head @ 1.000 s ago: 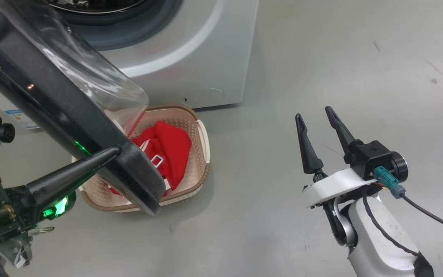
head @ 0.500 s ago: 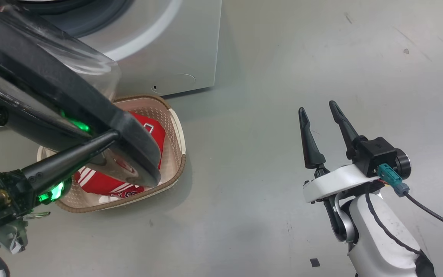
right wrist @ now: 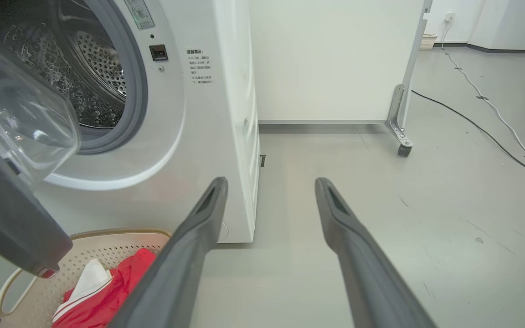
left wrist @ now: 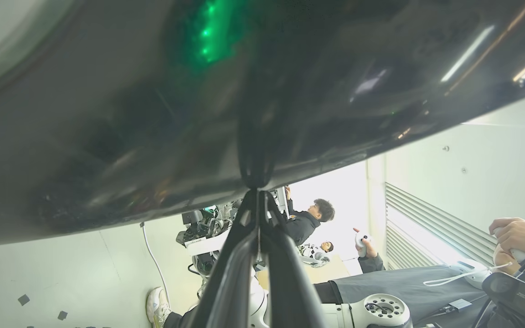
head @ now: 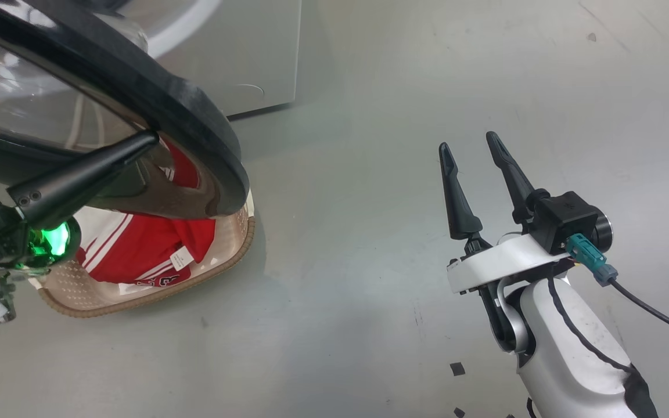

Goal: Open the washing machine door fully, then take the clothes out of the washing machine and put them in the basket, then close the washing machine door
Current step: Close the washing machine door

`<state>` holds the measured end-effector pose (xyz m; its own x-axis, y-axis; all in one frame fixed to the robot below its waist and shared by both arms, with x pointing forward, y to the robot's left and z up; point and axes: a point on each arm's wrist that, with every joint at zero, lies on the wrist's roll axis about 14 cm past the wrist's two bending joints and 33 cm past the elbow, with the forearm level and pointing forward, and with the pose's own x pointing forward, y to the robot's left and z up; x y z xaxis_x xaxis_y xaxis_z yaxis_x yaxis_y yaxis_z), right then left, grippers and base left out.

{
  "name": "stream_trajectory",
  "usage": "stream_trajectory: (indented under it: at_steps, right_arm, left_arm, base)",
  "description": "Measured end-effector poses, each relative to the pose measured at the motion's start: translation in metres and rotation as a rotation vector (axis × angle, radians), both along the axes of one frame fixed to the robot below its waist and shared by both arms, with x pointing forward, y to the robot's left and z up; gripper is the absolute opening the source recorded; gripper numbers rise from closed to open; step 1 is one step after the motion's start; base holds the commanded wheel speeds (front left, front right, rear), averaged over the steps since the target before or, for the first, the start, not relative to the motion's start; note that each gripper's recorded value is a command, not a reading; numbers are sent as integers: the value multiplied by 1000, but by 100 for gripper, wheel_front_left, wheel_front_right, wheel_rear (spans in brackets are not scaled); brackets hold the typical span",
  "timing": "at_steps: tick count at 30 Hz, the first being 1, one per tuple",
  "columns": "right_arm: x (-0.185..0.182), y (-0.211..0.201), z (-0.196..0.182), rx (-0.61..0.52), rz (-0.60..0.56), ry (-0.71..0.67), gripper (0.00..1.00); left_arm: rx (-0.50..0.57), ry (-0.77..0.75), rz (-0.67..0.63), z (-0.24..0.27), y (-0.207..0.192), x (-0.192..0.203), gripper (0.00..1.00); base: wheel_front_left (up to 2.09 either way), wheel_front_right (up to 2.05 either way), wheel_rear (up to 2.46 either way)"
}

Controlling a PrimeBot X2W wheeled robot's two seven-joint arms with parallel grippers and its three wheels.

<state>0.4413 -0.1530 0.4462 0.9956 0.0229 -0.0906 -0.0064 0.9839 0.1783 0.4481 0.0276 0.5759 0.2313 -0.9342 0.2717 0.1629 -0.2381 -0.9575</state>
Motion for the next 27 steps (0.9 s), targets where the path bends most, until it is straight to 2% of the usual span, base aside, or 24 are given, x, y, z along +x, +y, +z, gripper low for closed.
stream_trajectory:
  at_steps: [21, 27]
  right_arm:
    - [6, -23, -9, 3, -68, 28, 100]
    - [4, -25, -9, 13, -76, 33, 100]
  left_arm:
    - [-64, 81, 42, -8, -43, 86, 0]
    - [-40, 99, 97, -11, -50, 107, 0]
  base:
    - [0, 0, 0]
    - [0, 0, 0]
